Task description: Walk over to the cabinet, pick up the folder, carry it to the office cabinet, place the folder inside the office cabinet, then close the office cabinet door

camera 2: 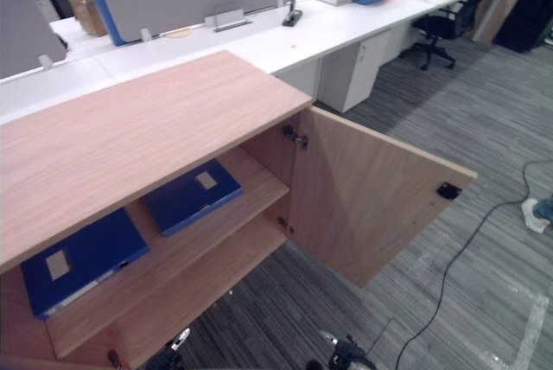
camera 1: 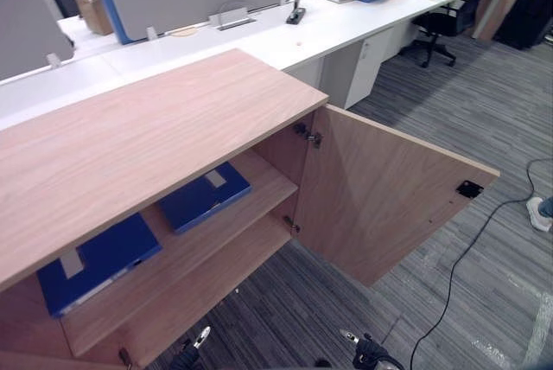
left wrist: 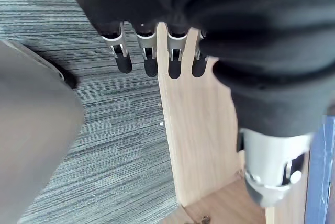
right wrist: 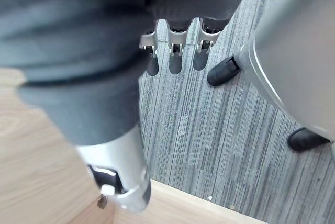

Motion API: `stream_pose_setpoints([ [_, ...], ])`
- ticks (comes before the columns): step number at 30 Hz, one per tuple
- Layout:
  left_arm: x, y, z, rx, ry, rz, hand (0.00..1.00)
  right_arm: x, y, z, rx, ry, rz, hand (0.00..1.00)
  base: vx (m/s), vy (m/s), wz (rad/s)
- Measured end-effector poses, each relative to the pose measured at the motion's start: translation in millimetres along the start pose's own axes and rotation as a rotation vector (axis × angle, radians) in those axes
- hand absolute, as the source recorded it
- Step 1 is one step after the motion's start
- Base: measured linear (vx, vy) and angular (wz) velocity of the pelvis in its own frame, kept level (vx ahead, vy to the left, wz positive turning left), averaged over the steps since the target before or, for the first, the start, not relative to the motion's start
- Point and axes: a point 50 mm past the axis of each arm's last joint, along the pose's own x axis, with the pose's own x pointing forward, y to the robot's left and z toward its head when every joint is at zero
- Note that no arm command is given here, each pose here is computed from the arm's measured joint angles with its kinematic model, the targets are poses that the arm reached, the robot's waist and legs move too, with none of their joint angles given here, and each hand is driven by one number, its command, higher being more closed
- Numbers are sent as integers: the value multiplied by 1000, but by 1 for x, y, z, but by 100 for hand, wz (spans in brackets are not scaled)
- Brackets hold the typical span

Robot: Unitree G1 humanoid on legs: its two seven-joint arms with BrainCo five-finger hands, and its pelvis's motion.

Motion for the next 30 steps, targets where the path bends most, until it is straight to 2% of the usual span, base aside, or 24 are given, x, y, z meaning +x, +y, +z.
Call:
stream_pose_setpoints([
  [9, 0, -4, -3, 58, 15, -22, 0, 1, -5, -2, -14, 25, -13, 0, 22, 40, -21],
  [14, 0, -13, 0, 122, -5, -58, 0, 1, -7, 17, -11, -45, -15, 0, -98, 5, -59],
  [23, -1, -14, 5, 190, -28, -106, 0, 2, -29, 11, 127, 14, -79, 0, -9, -55, -41],
  [26, 0, -13, 9, 196, -37, -106, 0, 2, -29, 10, 210, 17, -85, 0, -95, -41, -34],
  [30, 0, -11, 11, 193, -40, -99, 0, 3, -23, 14, 220, 7, -70, 0, -80, -22, -25],
])
